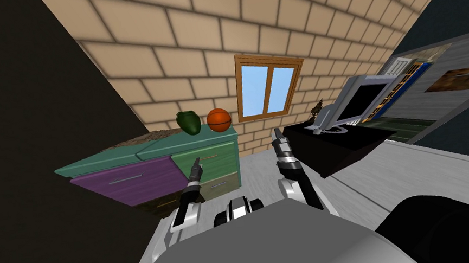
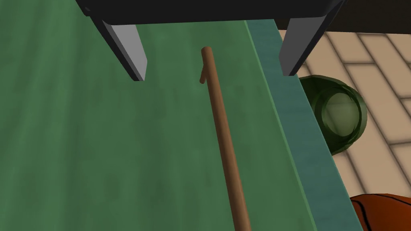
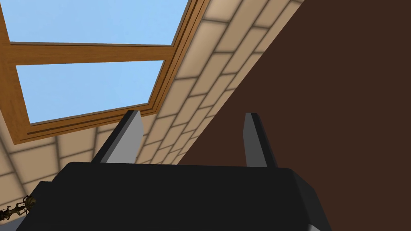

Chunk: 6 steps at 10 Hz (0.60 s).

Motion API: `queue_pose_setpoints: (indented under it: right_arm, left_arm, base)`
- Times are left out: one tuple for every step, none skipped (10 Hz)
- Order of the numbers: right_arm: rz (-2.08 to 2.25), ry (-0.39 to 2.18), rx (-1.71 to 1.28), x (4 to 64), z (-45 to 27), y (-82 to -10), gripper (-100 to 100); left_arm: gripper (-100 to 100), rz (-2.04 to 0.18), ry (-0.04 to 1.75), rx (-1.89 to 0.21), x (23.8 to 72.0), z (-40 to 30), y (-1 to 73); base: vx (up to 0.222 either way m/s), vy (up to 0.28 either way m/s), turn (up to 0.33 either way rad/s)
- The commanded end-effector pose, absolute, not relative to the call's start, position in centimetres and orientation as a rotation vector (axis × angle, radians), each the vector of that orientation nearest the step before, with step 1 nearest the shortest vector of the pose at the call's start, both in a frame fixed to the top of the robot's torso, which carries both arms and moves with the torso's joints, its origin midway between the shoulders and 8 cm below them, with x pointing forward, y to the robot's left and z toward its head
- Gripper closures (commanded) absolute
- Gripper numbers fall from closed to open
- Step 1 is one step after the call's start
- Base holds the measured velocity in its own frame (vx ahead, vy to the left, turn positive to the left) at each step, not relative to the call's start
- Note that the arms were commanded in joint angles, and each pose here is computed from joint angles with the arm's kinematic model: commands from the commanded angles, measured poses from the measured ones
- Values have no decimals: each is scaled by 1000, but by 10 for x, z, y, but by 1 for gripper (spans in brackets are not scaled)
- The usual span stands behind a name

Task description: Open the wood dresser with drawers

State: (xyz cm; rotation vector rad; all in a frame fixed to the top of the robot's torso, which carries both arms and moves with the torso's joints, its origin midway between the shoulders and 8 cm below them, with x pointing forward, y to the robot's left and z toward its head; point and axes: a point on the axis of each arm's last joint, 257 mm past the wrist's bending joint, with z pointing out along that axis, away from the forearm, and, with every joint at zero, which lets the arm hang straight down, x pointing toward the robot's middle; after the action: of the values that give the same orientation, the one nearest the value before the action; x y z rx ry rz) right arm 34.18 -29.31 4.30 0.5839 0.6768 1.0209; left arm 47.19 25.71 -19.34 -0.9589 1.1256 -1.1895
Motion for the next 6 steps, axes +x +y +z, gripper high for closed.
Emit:
queue_pose_setpoints:
  right_arm:
    - [1021,677,584,342,43,-293,0]
    - [1021,677,584,342,43,-293,0]
    - [1021,677,584,342,43,-293,0]
    - [1021,677,584,342,43,-293,0]
    - [1021,677,584,342,43,-293,0]
    - [1021,677,584,342,43,-293,0]
  left_arm:
    - [-100,-1214,1094,-1000,472,-193,249]
    - [-100,-1222,1082,-1013,472,-193,246]
    - [-100,-1216,1090,-1004,472,-193,248]
    - [-100,-1214,1087,-1006,473,-185,249]
    - [-100,-1213,1086,-1007,473,-183,249]
    - [-100,-1215,1086,-1005,473,-185,249]
  base:
    - [-7,-5,-1]
    - [-1,7,0]
    - [0,0,0]
    - [62,-8,-21]
    - [100,-1,-23]
    - [44,2,-3]
